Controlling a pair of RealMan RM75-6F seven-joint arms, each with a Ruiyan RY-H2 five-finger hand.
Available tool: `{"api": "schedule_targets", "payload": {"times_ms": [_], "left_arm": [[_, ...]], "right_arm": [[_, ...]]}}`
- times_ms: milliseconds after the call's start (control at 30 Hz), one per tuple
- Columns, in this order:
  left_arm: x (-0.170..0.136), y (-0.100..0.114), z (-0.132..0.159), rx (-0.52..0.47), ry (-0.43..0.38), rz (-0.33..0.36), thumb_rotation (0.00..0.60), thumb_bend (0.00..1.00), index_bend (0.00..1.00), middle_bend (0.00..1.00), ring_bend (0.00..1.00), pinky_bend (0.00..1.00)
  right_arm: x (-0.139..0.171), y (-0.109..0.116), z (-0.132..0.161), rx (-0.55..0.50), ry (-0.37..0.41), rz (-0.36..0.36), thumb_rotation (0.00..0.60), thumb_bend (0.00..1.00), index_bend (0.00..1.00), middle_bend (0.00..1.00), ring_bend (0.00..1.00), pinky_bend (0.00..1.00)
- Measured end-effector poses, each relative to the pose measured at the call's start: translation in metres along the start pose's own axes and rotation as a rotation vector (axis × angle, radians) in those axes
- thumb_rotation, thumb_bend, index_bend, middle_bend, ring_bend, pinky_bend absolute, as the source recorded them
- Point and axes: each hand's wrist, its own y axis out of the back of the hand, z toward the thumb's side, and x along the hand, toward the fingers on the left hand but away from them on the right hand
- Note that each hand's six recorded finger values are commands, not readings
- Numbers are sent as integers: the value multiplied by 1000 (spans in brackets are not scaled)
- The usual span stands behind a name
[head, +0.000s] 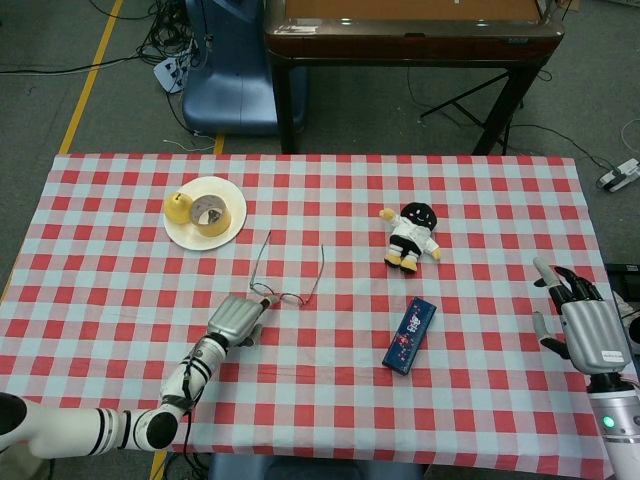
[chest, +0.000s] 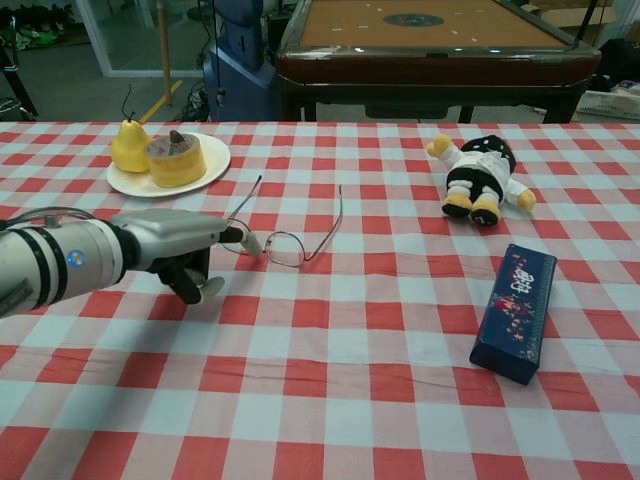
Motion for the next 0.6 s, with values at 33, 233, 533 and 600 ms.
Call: {"api": "schedule_targets", "payload": {"times_ms": [33,233,533,600], "left_arm": [[0,1,-4,2,11,3,600,588,162,1000,967,1000],[-3,8,-22,3,60,24,600,588,162,1000,967,1000],[-15,29,-26,-54,71,101,600,588,161,1000,967,1000],[-15,36,-22,-71,64,129,600,588,160,1000,967,1000]], "right_arm": [[0,0,1,0,2,1,600,448,0,313,130,190],[-1,0,2,0,5,-1,600,448,0,314,130,190],[0,-1,1,-2,2,4,600,448,0,316,130,190],[0,-1,1,-2,1,6,600,448,0,316,130,190]]}}
